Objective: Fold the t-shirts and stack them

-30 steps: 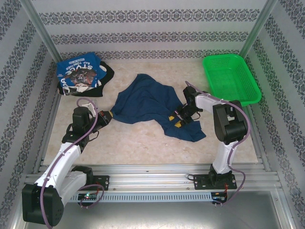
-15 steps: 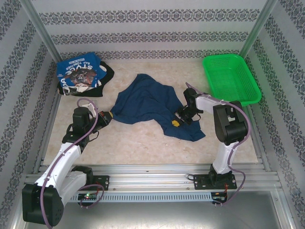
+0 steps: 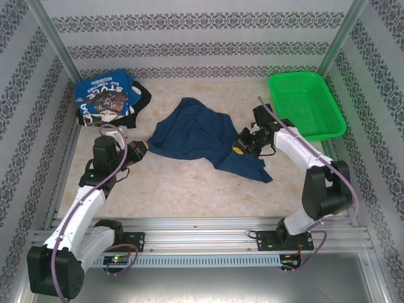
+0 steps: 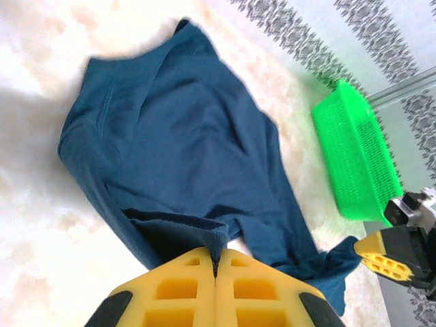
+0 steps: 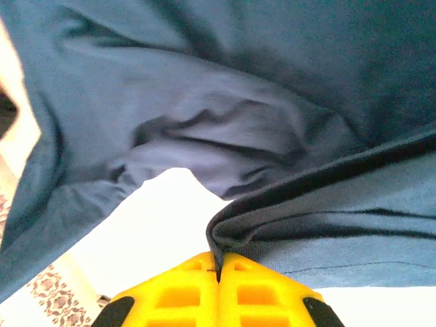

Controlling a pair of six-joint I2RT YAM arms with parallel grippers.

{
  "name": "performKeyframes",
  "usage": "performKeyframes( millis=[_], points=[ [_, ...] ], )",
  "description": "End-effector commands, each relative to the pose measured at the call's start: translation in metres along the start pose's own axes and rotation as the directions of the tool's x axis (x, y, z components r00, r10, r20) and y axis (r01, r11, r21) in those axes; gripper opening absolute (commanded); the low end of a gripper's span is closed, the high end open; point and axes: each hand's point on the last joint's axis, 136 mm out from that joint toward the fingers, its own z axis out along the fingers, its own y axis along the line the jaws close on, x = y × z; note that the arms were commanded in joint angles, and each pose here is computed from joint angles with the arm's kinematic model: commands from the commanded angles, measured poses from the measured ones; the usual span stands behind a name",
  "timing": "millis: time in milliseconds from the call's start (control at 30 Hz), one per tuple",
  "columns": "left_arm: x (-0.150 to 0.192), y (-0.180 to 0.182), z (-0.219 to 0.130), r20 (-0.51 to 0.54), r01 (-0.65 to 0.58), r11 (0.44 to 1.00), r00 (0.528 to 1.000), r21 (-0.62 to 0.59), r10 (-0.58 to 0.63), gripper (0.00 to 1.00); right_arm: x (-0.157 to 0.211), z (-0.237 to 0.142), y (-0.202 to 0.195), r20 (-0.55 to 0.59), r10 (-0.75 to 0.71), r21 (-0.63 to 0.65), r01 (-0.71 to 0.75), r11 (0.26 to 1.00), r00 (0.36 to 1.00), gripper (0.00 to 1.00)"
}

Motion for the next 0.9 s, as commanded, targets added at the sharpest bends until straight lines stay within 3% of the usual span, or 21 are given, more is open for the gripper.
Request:
performKeyframes(
  millis=[0,267,467,700,867],
  points=[
    [-0.037,-0.033,-0.016,0.082,-0.074,0.997,0.994,0.026,0.072,0.0,-0.009,-0.044,0.024,0.096,-0.063,-0.071,0.07,0.995,0.993,0.0],
    [-0.149,-0.085,-0.071,0.275,-0.166,0.983,0.944,-0.08,0.182,0.0,-0.041,-0.189,0.08,0.392,-0.115,-0.292,0.241,0.926,0.913,0.0],
    [-0.214,-0.104,-0.099,0.395,-0.191,0.973,0.89,-0.127,0.226,0.0,-0.061,-0.254,0.085,0.5,-0.077,-0.359,0.288,0.888,0.863,0.0],
    [-0.258,-0.134,-0.117,0.48,-0.237,0.967,0.84,-0.095,0.253,0.0,-0.062,-0.299,0.09,0.599,-0.085,-0.38,0.376,0.845,0.797,0.0],
    [-0.248,-0.148,-0.105,0.484,-0.237,0.968,0.858,0.078,0.171,0.0,-0.058,-0.251,0.054,0.531,-0.053,-0.38,0.294,0.877,0.846,0.0]
  ],
)
